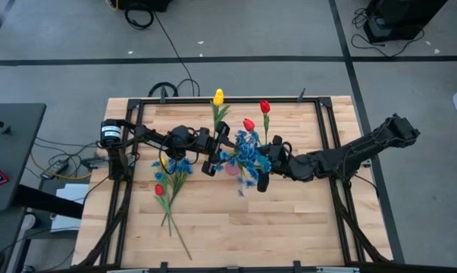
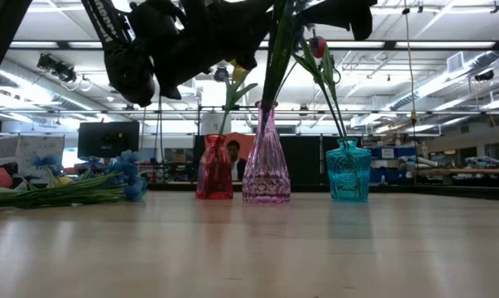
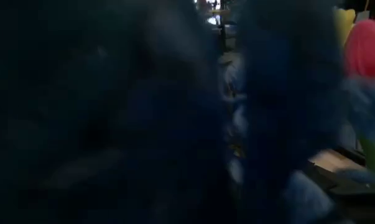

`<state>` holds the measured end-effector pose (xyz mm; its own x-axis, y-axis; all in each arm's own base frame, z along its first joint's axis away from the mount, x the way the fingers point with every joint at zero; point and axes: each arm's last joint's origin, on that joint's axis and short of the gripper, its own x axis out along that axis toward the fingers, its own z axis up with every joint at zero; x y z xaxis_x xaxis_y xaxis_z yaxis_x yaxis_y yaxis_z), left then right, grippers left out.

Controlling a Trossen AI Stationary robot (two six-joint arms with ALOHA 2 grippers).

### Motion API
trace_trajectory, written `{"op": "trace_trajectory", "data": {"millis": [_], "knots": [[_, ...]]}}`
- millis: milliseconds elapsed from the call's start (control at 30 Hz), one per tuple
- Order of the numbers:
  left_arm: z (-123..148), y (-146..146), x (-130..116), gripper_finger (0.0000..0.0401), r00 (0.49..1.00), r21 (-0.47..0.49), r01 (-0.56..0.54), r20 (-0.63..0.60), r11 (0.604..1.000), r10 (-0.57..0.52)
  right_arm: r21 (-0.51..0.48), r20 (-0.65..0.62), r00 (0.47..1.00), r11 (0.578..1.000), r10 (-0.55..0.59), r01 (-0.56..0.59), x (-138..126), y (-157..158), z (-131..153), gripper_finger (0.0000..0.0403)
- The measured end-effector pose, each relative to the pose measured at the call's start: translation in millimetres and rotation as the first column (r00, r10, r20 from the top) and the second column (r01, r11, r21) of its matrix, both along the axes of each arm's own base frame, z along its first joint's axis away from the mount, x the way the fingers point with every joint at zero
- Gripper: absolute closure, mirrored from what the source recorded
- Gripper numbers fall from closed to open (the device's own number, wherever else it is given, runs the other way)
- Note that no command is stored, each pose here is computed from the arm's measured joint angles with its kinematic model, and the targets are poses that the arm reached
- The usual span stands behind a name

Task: Sort flowers into vase by color
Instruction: Put the blue flowers into the pink transparent vase

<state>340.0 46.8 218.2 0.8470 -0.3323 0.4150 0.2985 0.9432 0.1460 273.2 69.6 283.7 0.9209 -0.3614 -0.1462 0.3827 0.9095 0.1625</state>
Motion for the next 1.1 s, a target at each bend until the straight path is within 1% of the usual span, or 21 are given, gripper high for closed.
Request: {"op": "trace_trajectory", "data": {"millis": [100, 333, 467, 533, 600, 700, 767, 833, 900, 933, 1000, 1100], "knots": [[0, 0, 0, 0.0204, 1.0, -0.022, -0.005, -0.007, 1.0, 0.005, 0.007, 0.024, 1.0, 1.0, -0.017, 0.016, 1, -4, 2, 0.0133], [0, 0, 0, 0.0202, 1.0, -0.027, 0.017, -0.022, 0.999, -0.017, 0.022, 0.043, 0.999, 1.0, -0.018, 0.017, 3, -8, 4, 0.0133], [8, 1, -10, 0.0202, 0.999, -0.012, 0.02, -0.036, 1.0, -0.021, 0.025, 0.045, 0.999, 1.0, -0.018, 0.017, 3, -8, 4, 0.0133], [10, 2, -18, 0.0202, 0.997, -0.004, 0.0, -0.071, 1.0, 0.0, 0.026, 0.045, 0.999, 1.0, -0.018, 0.017, 3, -8, 4, 0.0133], [11, 3, -23, 0.0202, 0.994, -0.018, -0.027, -0.104, 0.999, 0.025, 0.025, 0.045, 0.999, 0.999, -0.023, 0.022, 3, -8, 4, 0.0133], [12, 1, -30, 0.0202, 0.99, -0.021, -0.035, -0.14, 0.999, 0.032, 0.023, 0.046, 0.998, 0.999, -0.04, 0.039, 3, -9, 4, 0.0133], [10, -3, -31, 0.0202, 0.981, -0.016, -0.03, -0.192, 0.999, 0.026, 0.023, 0.046, 0.998, 0.999, -0.042, 0.041, 3, -10, 4, 0.0133], [3, -9, -30, 0.0202, 0.962, -0.018, -0.029, -0.272, 0.999, 0.023, 0.023, 0.046, 0.998, 0.999, -0.044, 0.043, 3, -10, 4, 0.0133], [-4, -17, -27, 0.0202, 0.94, -0.02, -0.06, -0.336, 0.998, 0.05, 0.022, 0.046, 0.998, 0.999, -0.046, 0.045, 3, -10, 4, 0.0133], [-6, -21, -26, 0.0202, 0.932, -0.024, -0.094, -0.353, 0.995, 0.08, 0.022, 0.045, 0.998, 0.999, -0.047, 0.046, 3, -10, 4, 0.0133], [-8, -30, -24, 0.0202, 0.922, -0.02, -0.172, -0.356, 0.985, 0.153, 0.023, 0.045, 0.998, 0.999, -0.051, 0.05, 3, -11, 4, 0.0133], [-6, -42, -23, 0.0202, 0.904, 0.025, -0.284, -0.326, 0.958, 0.277, 0.021, 0.04, 0.998, 0.998, -0.056, 0.055, 3, -13, 3, 0.0133]]}}
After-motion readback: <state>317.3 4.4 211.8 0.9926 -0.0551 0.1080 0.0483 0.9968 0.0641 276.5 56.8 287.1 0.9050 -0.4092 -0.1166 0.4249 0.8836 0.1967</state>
